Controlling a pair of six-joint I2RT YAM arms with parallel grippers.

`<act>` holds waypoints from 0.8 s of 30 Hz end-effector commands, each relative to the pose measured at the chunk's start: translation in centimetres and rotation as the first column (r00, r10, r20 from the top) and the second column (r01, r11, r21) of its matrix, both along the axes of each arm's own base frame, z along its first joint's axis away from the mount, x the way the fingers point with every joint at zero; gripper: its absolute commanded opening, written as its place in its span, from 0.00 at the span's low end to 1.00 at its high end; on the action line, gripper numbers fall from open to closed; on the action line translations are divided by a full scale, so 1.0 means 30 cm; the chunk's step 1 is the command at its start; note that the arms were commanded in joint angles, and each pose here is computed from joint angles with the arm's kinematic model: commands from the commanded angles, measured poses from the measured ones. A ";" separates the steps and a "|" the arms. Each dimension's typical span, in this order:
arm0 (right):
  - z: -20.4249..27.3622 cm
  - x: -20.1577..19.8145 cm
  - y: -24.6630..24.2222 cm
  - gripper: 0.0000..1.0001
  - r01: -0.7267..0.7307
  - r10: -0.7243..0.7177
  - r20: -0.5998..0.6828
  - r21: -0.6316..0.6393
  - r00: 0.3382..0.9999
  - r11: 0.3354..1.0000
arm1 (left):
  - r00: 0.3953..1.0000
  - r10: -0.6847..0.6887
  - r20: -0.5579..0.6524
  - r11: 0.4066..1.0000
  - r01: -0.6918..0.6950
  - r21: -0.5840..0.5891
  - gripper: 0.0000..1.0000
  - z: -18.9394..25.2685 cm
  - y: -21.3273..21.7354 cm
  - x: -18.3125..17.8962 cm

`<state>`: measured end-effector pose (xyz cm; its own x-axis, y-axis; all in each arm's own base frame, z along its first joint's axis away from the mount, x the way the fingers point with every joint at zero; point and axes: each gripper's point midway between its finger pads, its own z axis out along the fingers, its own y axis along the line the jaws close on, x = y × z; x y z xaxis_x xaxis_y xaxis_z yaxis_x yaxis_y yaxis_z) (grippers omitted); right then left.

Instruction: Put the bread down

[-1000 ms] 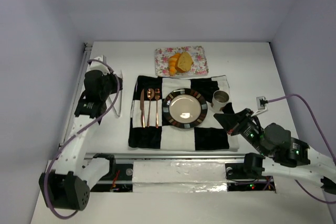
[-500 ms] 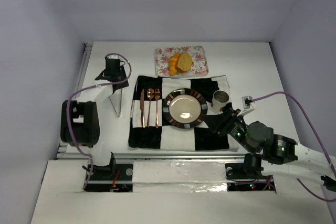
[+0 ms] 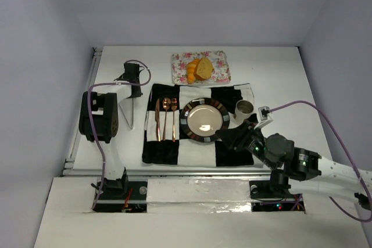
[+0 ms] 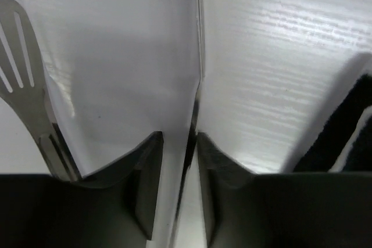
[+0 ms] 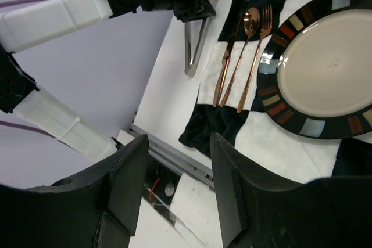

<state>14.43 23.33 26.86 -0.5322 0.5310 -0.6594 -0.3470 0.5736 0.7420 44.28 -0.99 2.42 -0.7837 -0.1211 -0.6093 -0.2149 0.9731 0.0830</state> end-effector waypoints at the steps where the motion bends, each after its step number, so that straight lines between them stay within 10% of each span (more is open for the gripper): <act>1: 0.030 0.006 0.023 0.52 -0.001 0.001 0.002 0.052 1.000 0.999 | 1.000 0.001 0.006 0.999 -0.001 0.042 0.15 0.010 0.023 0.033; 3: 0.032 0.005 0.033 0.51 -0.007 0.007 0.003 0.056 1.000 0.998 | 1.000 0.009 0.007 0.998 -0.010 0.059 0.01 0.010 0.033 0.037; 10: 0.036 -0.029 0.143 0.33 -0.131 0.130 0.007 0.021 0.991 0.991 | 0.980 0.065 0.189 0.996 -0.074 0.040 0.00 0.231 0.048 0.069; 17: 0.166 -0.090 0.373 0.19 -0.342 0.339 0.052 0.092 0.939 0.935 | 0.861 0.054 0.505 0.975 0.065 -0.214 0.00 0.676 -0.084 0.037; 21: 0.196 -0.059 0.459 0.07 -0.341 0.333 0.088 0.109 0.939 0.934 | 0.785 0.045 0.617 0.900 0.236 -0.367 0.00 0.875 -0.197 -0.074; 24: 0.203 -0.031 0.519 0.19 -0.337 0.324 0.127 0.096 0.937 0.937 | 0.748 -0.028 0.663 0.787 0.425 -0.446 0.00 0.959 -0.314 -0.195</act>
<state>12.97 37.16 27.75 -0.6773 0.3277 -0.6587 -0.5065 0.4417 0.7405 40.92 -6.12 31.32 -0.2261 -0.3799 -0.8970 0.0259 0.9182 -0.3954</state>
